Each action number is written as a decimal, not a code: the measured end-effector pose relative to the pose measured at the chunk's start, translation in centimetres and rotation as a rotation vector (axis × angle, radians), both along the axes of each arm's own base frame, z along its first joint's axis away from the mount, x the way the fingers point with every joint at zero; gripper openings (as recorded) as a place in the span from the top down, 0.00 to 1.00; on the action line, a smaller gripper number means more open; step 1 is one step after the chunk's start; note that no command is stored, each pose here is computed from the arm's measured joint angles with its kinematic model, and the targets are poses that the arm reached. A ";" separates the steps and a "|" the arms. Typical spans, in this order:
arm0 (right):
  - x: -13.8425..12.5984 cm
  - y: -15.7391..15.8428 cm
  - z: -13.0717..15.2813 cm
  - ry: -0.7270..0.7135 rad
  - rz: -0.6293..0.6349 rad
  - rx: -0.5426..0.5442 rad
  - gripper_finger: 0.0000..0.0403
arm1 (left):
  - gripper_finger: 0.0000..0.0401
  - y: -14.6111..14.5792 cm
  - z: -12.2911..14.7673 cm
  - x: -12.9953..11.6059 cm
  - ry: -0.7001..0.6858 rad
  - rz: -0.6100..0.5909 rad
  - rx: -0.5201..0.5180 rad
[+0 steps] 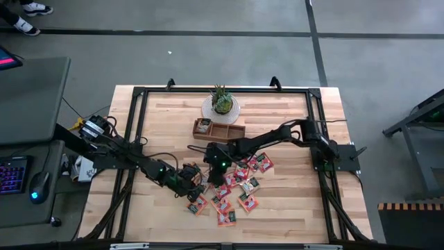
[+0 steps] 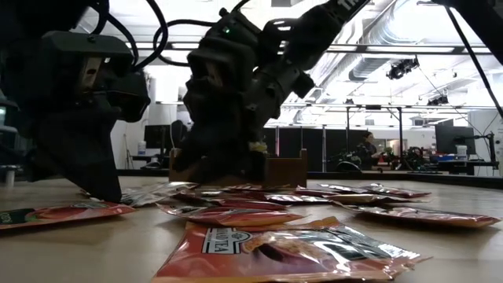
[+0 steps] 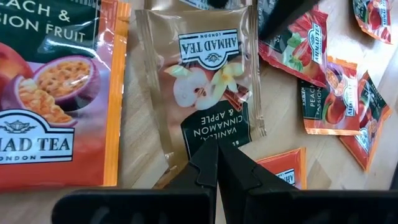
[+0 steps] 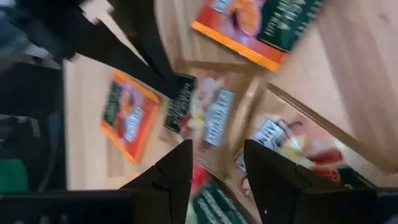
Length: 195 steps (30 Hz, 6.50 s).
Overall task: Pick & Place Tea
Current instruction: Put the left brown tea bag into the left section of the wooden organizer
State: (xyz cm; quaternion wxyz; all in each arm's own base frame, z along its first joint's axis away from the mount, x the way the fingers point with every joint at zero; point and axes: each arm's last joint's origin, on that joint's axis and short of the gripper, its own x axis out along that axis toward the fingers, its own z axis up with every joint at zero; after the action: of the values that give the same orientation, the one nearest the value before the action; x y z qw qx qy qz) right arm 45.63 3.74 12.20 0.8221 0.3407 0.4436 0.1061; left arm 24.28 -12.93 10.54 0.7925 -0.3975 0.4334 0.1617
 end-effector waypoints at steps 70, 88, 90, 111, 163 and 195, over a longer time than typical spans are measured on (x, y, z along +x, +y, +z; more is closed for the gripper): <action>1.0 1.4 0.3 -0.070 0.001 0.184 0.55 | 1.00 0.0 0.0 0.0 -0.014 -0.008 0.013; 0.9 0.5 0.0 -0.042 -0.039 0.153 0.99 | 1.00 0.0 0.0 0.0 -0.014 -0.006 0.011; 0.7 0.4 0.1 -0.022 -0.043 0.143 0.99 | 1.00 0.0 0.0 0.0 -0.013 -0.007 0.010; -1.1 0.1 7.9 -0.193 -0.183 -0.238 1.00 | 1.00 2.8 7.0 -3.7 -0.101 0.127 0.142; -7.7 0.2 29.2 -1.287 -0.753 -0.900 1.00 | 0.51 13.2 36.2 -8.1 -1.124 0.041 0.590; -7.8 1.1 29.0 -1.231 -0.642 -0.913 1.00 | 0.72 13.4 40.0 -4.3 -0.866 -0.095 0.646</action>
State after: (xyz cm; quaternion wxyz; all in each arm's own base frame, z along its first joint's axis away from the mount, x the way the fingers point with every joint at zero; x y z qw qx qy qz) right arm 37.80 4.79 41.19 0.9655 -0.0354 -0.2051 -0.1567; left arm 19.96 0.51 50.52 0.9869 -0.1436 0.0131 0.0720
